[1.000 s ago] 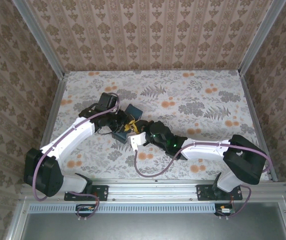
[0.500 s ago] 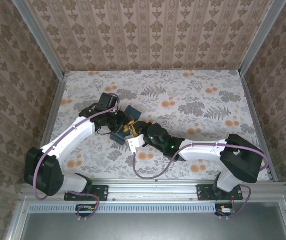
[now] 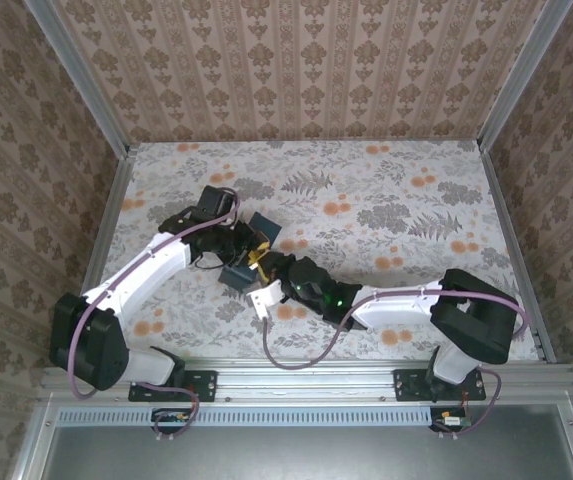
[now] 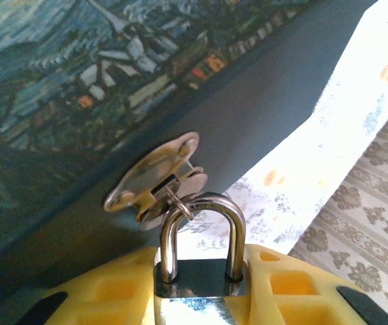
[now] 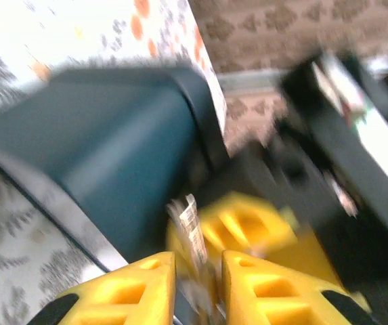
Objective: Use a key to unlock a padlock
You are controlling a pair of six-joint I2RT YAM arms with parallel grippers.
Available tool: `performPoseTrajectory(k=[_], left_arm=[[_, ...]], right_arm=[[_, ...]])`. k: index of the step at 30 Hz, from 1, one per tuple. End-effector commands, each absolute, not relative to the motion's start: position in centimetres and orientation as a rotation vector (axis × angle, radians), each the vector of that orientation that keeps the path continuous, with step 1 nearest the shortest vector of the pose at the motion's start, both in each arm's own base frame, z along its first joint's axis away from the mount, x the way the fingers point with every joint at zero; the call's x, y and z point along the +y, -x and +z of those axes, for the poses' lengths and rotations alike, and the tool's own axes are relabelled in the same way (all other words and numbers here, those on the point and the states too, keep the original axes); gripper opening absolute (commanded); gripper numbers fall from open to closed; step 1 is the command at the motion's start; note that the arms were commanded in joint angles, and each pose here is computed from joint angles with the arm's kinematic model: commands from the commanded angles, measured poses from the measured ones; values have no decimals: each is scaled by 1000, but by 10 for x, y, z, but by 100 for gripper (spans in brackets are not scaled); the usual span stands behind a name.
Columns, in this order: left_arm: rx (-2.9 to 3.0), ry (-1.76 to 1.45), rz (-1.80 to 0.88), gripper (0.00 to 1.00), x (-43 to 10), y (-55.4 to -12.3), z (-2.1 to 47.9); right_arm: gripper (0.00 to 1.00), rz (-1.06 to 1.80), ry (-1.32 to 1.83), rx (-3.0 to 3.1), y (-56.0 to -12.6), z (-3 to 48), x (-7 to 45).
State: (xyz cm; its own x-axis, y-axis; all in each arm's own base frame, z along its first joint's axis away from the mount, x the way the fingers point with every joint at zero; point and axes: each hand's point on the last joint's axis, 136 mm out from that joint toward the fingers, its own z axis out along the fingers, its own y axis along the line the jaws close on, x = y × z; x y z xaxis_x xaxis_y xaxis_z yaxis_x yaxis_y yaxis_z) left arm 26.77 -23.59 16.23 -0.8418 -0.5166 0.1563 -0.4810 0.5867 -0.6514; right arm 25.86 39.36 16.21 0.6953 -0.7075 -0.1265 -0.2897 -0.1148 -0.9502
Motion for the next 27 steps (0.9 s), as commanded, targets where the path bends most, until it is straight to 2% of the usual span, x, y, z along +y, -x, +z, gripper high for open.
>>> performPoseTrajectory(k=[1, 4, 18, 27], left_arm=[[2630, 745, -1306, 0, -257, -286, 203], [2626, 744, -1309, 0, -257, -285, 204], [2625, 757, -1291, 0, -248, -286, 198], [2622, 736, -1300, 0, -252, -288, 203]], right_arm=[[17, -345, 1807, 748, -233, 138, 406], [16, -341, 1797, 784, -235, 137, 404], [22, -341, 1561, 997, -259, 171, 347], [26, -390, 1542, 888, -276, 178, 368]])
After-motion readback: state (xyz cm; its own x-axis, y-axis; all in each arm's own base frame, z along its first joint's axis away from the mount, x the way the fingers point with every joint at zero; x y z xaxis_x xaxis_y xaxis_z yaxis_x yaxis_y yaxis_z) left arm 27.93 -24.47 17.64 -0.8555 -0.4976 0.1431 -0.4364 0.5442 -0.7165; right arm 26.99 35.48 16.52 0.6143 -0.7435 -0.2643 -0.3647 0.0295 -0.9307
